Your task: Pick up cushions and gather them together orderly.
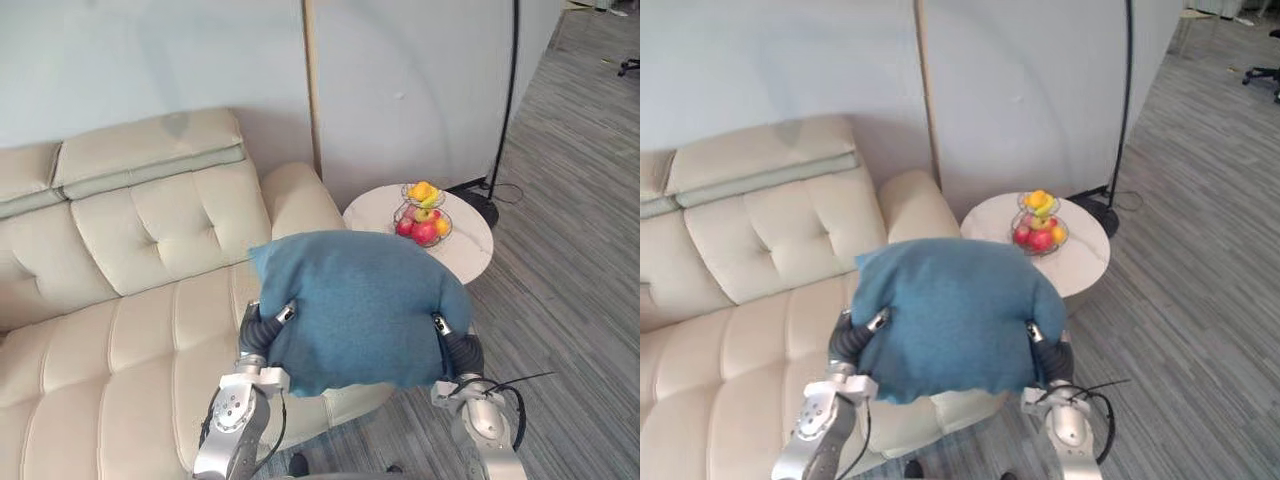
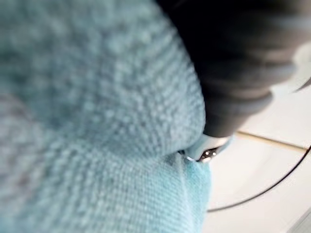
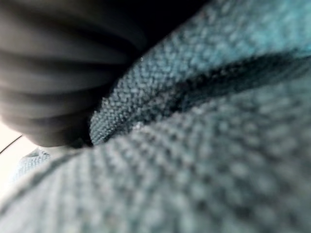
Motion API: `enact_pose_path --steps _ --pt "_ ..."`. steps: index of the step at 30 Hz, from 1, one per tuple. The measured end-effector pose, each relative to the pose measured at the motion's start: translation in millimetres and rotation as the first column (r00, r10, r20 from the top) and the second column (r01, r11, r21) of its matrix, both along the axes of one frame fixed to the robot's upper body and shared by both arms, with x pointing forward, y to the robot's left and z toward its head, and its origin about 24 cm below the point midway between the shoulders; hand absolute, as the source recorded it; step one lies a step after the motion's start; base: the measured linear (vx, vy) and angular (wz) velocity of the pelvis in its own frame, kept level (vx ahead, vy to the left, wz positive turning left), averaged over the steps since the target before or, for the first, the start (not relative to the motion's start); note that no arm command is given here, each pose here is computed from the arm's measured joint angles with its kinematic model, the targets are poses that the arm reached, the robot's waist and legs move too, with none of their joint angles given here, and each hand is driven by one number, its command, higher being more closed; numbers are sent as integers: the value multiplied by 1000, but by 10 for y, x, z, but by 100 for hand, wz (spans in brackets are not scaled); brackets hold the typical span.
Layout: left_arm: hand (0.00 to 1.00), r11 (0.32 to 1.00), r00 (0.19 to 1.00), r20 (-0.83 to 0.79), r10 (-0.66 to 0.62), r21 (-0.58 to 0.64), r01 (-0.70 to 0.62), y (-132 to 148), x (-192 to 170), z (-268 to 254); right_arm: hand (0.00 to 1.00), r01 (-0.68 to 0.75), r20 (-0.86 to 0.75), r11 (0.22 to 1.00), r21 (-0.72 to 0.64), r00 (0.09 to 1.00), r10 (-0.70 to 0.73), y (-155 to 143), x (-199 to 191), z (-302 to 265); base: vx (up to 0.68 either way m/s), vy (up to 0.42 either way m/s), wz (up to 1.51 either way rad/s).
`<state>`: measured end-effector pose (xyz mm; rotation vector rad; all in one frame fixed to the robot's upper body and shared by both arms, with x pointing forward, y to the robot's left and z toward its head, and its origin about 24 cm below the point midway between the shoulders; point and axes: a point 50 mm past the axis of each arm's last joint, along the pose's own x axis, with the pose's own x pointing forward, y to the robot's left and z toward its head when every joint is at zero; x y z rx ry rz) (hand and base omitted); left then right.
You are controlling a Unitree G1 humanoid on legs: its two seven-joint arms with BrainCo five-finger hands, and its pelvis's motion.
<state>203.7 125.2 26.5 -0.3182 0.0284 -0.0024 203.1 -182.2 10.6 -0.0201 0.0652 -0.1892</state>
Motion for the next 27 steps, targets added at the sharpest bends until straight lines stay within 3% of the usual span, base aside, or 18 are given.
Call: enact_pose_path --steps 9,18,27 --pt "100 995 999 29 -43 -89 45 -221 55 57 100 66 55 995 -81 997 -61 -211 140 136 -35 162 67" --pt "100 997 995 -61 -78 0 78 -158 96 -164 100 101 -140 994 -29 985 -104 -145 62 -297 37 333 20" --pt "100 988 987 -51 -153 0 153 -254 85 -163 100 94 -131 993 -67 986 -102 -241 57 -263 253 30 31"
